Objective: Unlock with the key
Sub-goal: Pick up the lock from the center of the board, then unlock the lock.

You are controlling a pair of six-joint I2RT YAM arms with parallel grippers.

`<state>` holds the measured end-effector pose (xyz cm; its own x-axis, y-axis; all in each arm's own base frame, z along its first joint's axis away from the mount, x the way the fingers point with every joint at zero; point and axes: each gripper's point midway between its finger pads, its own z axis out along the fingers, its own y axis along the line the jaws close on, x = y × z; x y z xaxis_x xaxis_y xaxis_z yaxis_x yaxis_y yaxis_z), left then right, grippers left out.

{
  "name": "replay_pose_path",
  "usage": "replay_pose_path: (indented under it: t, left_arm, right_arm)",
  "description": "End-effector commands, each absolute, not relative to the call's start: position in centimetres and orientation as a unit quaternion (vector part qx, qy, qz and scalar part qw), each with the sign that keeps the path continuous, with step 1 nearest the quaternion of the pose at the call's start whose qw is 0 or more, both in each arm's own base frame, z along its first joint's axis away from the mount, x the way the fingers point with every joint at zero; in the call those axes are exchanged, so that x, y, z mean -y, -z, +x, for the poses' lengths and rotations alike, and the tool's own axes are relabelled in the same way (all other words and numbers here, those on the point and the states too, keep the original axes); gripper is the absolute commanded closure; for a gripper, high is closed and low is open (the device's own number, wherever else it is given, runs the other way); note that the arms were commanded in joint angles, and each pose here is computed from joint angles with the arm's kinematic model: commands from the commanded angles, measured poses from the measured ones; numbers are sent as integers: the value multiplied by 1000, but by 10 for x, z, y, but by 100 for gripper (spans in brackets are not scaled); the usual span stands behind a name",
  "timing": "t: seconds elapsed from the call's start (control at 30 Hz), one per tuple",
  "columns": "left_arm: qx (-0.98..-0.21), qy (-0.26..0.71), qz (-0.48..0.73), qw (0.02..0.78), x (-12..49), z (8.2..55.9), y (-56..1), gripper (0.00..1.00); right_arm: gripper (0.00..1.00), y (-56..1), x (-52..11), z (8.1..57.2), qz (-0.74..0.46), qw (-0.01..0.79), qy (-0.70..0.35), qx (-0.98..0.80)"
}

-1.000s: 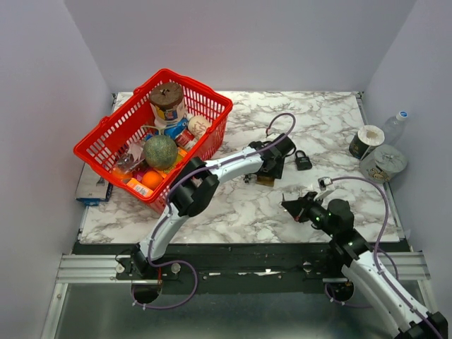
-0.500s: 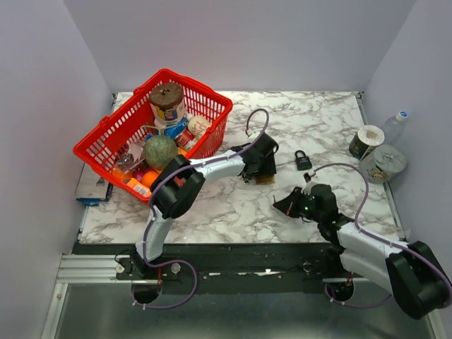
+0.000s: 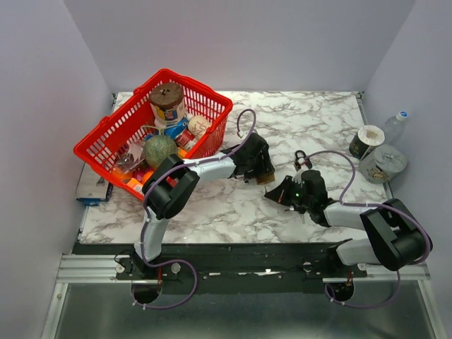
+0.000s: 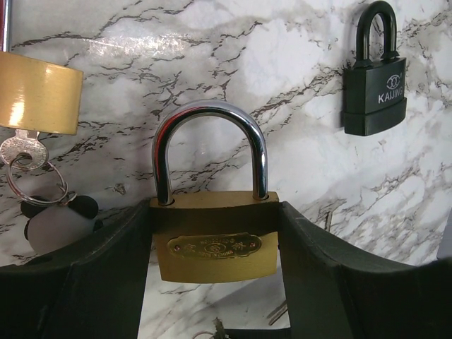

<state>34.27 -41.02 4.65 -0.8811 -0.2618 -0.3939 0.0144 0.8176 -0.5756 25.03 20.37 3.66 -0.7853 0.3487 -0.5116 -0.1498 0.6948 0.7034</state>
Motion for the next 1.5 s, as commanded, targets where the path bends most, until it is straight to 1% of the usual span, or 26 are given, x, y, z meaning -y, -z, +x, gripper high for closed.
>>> replay_pose_path:
  t: [0.0, 0.33, 0.67, 1.47]
  left_arm:
    - [-944, 271, -63, 175, 401, 312, -14, 100]
    - [-945, 265, -61, 184, 397, 314, -18, 100]
    - [-944, 265, -60, 185, 398, 314, -19, 100]
    - [-944, 266, -55, 187, 399, 315, -23, 100]
  right_arm:
    - [99, -48, -205, 270, 58, 350, -393, -848]
    - [99, -40, -195, 278, 78, 345, -394, -849]
    - [99, -38, -200, 279, 64, 337, -404, -848]
    - [99, -30, -192, 290, 85, 346, -385, -852]
